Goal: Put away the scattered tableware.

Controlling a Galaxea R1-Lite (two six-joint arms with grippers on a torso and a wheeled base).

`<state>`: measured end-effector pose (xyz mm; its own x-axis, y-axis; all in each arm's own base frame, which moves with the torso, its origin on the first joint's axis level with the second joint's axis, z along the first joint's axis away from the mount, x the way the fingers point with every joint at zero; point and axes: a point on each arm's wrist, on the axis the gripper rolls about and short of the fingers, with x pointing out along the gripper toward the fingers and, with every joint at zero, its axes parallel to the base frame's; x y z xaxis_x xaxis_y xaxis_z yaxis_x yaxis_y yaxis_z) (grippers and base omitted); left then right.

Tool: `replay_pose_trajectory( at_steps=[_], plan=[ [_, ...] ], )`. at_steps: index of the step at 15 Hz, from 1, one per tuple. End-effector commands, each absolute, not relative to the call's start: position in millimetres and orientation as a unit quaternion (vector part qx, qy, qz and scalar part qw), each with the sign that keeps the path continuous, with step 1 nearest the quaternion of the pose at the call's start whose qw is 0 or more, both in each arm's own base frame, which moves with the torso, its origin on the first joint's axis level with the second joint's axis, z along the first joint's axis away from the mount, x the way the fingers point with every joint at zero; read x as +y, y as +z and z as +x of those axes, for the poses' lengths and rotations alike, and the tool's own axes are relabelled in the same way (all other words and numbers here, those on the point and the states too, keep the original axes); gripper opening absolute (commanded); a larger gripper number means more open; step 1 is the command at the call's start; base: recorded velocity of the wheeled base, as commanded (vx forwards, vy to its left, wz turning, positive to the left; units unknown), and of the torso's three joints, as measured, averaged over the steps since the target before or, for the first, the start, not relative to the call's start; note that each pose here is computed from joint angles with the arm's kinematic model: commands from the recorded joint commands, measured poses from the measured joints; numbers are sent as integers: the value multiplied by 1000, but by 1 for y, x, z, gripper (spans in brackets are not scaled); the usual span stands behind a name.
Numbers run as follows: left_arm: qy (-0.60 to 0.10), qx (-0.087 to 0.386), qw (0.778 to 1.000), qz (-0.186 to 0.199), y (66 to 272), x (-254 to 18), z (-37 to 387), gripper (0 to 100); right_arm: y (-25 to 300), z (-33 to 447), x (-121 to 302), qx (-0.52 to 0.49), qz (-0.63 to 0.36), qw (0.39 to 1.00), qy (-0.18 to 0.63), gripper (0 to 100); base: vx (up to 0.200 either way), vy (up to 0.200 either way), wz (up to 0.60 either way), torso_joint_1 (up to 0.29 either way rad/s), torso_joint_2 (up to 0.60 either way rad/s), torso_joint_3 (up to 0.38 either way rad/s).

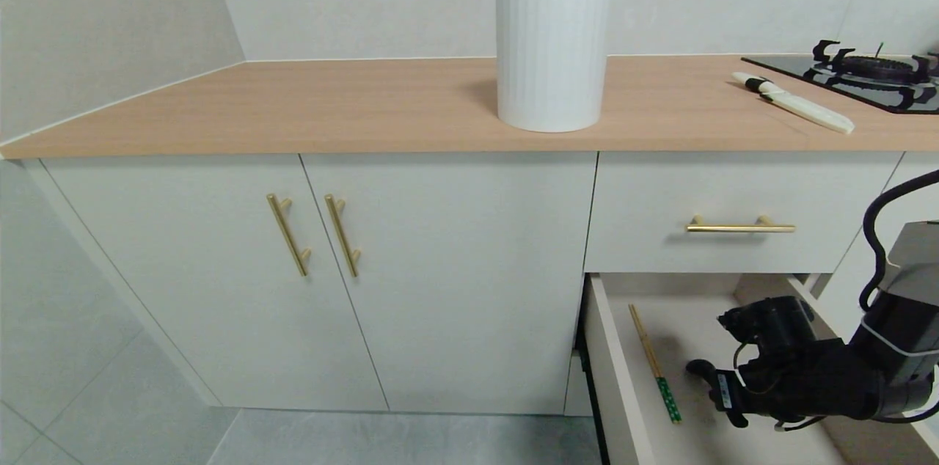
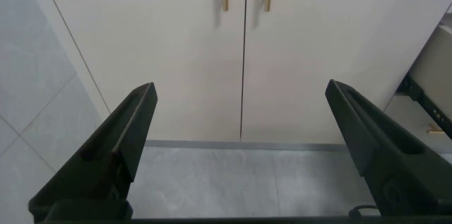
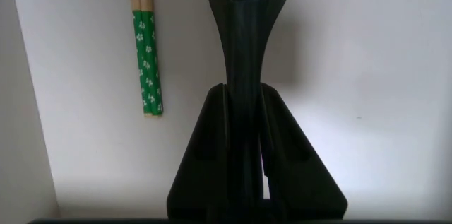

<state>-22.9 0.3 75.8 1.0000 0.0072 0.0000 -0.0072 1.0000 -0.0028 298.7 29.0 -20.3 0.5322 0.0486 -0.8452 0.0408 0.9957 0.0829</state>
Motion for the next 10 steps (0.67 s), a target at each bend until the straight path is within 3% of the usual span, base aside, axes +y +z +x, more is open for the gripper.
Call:
replay_pose_trajectory(
  at_steps=[1, 9, 10],
  plan=[
    [4, 0, 1000, -2, 76, 0, -23, 100, -30, 299, 28, 493, 46, 869, 0, 0, 0, 0, 0, 0, 0, 0],
    [5, 0, 1000, -2, 76, 0, -23, 100, -30, 301, 24, 482, 50, 875, -5, 0, 0, 0, 0, 0, 0, 0],
    [4, 0, 1000, -2, 76, 0, -23, 100, -30, 302, 24, 481, 50, 875, -4, 100, 0, 0, 0, 0, 0, 0]
  ],
)
